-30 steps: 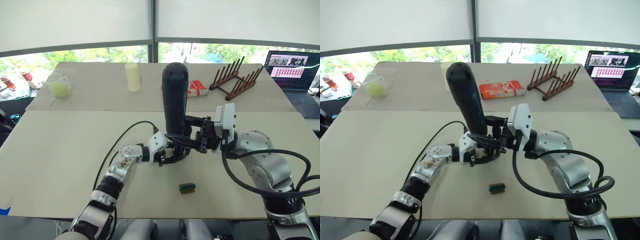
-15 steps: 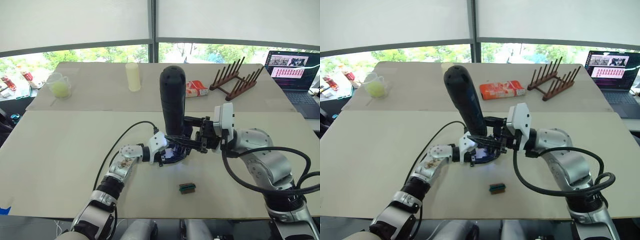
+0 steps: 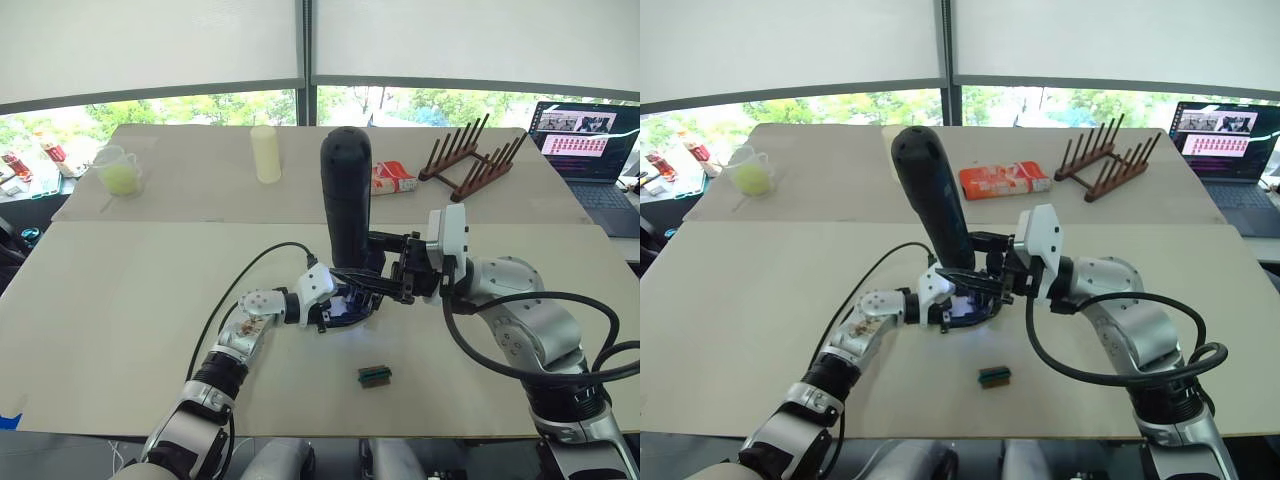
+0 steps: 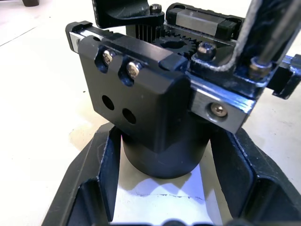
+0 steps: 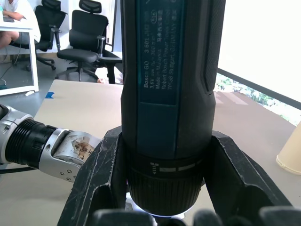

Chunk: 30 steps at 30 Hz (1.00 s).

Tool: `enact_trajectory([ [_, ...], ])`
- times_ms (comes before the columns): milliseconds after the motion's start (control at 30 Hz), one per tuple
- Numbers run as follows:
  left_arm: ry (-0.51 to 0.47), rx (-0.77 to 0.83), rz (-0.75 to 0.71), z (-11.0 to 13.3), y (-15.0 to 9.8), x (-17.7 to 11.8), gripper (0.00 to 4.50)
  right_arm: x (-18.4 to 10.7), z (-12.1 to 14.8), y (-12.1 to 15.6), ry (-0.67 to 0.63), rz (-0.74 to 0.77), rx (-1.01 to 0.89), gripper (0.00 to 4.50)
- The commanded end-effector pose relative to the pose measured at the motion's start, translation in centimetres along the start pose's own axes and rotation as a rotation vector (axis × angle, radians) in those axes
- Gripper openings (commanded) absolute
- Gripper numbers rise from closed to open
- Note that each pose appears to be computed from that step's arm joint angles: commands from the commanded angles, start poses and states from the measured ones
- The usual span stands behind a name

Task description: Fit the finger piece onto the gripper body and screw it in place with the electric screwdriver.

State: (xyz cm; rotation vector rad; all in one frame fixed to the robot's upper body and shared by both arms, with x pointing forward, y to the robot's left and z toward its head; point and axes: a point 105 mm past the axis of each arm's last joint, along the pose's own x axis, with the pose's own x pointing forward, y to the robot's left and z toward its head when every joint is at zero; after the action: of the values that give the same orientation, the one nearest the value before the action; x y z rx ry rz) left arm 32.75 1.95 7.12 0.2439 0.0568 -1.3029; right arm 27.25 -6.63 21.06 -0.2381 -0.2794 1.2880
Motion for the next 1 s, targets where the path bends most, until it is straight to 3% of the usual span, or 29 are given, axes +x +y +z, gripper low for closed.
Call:
enact_trajectory([
  [33, -0.046, 0.041, 0.005, 1.7, 0.3, 0.0, 2.29, -1.8, -5.2, -1.1, 0.188, -0.102, 0.12, 1.9],
  [267, -0.044, 0.035, 0.007, 1.6, 0.3, 0.0, 2.29, -1.6, -3.5, -1.2, 0.129, -0.11, 0.096, 1.9],
  [633, -0.018, 0.008, 0.018, 0.9, 0.2, 0.0, 2.29, -0.1, 6.6, -0.1, -0.198, -0.05, 0.001, 1.9],
  [833, -0.009, -0.002, 0.015, 0.6, 0.1, 0.0, 2.29, 0.3, 8.8, 0.8, -0.274, -0.015, -0.013, 1.9],
  [1000, 0.006, -0.011, 0.005, 0.4, 0.0, 0.0, 2.29, 0.0, 8.8, 1.7, -0.245, 0.045, 0.039, 1.9],
])
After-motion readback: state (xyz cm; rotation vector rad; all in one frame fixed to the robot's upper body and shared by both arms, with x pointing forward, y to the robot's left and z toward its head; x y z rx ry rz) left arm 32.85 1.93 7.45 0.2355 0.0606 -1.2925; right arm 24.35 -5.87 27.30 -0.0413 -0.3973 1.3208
